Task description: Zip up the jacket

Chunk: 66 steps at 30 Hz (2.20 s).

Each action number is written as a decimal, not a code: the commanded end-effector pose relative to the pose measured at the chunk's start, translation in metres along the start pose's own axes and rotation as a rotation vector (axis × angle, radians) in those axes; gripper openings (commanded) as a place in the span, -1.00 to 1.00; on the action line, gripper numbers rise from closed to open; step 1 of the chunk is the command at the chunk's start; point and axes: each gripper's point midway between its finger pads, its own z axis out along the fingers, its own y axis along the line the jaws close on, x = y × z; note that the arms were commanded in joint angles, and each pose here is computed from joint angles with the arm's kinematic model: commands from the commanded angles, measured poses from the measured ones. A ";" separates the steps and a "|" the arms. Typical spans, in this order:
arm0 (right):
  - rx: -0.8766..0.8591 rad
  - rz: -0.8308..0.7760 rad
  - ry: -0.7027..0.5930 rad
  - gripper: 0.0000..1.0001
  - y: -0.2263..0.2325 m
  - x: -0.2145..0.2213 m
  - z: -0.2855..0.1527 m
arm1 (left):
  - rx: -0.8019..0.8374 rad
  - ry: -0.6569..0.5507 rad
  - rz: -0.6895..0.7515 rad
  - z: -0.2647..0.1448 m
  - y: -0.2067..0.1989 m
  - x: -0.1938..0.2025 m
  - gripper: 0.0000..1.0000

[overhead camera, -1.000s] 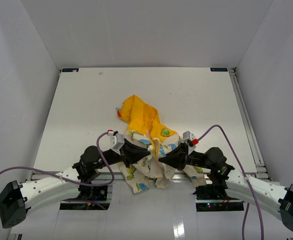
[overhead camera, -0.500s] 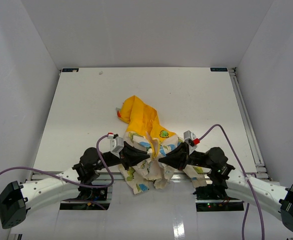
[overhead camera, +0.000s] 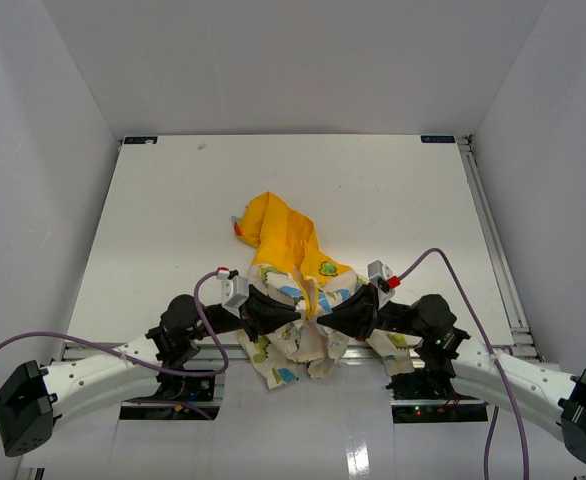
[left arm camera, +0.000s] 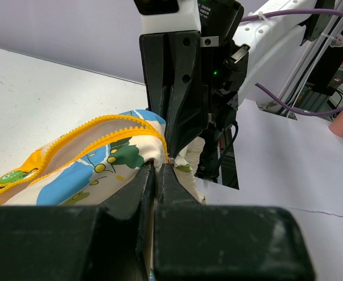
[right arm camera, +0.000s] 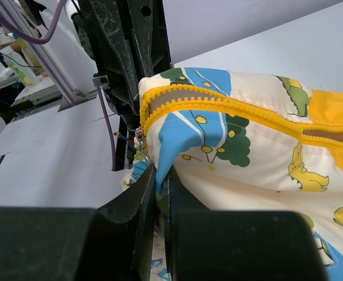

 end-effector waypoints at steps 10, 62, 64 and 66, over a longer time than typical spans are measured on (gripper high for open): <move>-0.039 -0.063 -0.164 -0.84 0.017 -0.051 0.003 | 0.016 0.038 0.026 0.001 -0.001 0.005 -1.00; 0.135 0.118 -0.281 -0.85 -0.004 -0.098 0.009 | 0.008 0.240 0.081 -0.006 0.013 0.055 -1.00; 0.136 0.116 -0.289 -0.84 -0.003 -0.104 0.010 | -0.002 0.241 0.081 -0.006 0.014 0.055 -1.00; 0.141 0.113 -0.296 -0.84 -0.003 -0.107 0.010 | -0.029 0.243 0.080 -0.008 0.018 0.057 -1.00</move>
